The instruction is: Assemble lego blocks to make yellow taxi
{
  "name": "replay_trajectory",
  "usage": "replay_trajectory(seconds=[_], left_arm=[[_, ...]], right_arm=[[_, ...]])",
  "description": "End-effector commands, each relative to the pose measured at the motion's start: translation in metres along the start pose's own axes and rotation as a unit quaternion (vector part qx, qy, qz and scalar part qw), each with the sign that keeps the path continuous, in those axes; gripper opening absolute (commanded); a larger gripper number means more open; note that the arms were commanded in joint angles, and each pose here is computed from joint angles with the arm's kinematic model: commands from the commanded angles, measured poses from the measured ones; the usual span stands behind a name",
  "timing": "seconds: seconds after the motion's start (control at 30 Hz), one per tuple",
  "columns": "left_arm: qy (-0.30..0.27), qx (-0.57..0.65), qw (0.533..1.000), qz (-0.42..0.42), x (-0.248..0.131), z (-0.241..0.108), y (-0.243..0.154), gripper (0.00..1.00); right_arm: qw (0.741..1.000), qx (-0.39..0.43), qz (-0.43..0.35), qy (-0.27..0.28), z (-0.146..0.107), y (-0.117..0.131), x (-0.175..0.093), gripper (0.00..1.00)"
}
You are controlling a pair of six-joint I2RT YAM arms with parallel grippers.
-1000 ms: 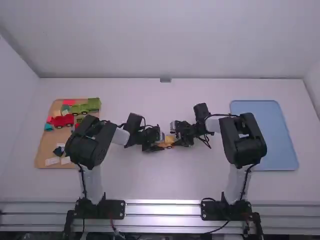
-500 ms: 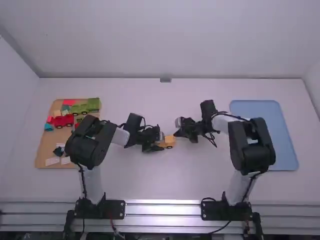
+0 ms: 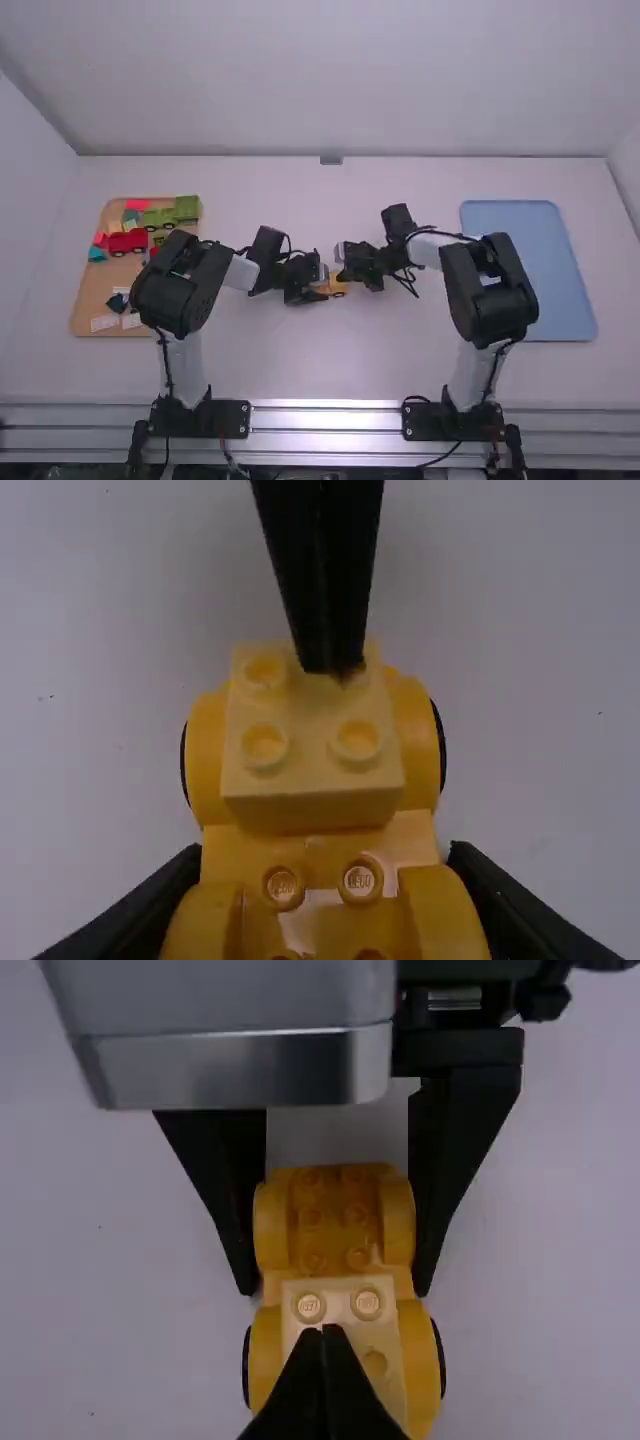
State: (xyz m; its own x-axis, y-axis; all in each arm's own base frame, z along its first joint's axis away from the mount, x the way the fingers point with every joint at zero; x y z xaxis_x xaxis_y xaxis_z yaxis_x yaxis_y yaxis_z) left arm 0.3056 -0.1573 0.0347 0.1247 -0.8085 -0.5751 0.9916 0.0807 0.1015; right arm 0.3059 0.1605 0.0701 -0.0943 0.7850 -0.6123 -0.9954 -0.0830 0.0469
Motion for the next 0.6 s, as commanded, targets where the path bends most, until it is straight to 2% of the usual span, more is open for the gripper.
replay_trajectory(seconds=[0.0,0.23,0.57], left_arm=[[0.018,-0.011,1.0,0.001,0.0015,-0.0072,-0.0014,0.43],[0.018,-0.011,1.0,0.001,0.0016,-0.0072,-0.0016,0.41],[0.019,-0.013,1.0,0.003,0.0004,-0.0082,-0.0008,0.41]], right_arm=[[0.999,0.026,-0.01,0.031,-0.0057,-0.0031,0.0035,0.0],[1.0,0.006,-0.003,0.003,-0.0014,-0.0028,0.0031,0.0],[1.0,0.006,0.004,0.022,-0.0009,0.0007,0.0119,0.0]])
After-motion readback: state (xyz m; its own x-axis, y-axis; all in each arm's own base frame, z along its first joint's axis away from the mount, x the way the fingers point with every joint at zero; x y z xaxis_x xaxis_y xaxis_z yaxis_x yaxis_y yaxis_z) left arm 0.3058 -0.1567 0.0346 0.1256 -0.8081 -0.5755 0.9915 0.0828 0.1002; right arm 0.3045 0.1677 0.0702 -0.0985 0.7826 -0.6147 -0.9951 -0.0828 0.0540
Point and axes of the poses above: each hand's point on the last joint's axis, 136 mm out from that joint toward the fingers, its own x axis out along the fingers, its own y axis along the line the jaws close on, z = x × y, the point moved 9 cm from there along -x, back along the fingers, and after that the axes turned 2 degrees about x, right-handed, at the moved point
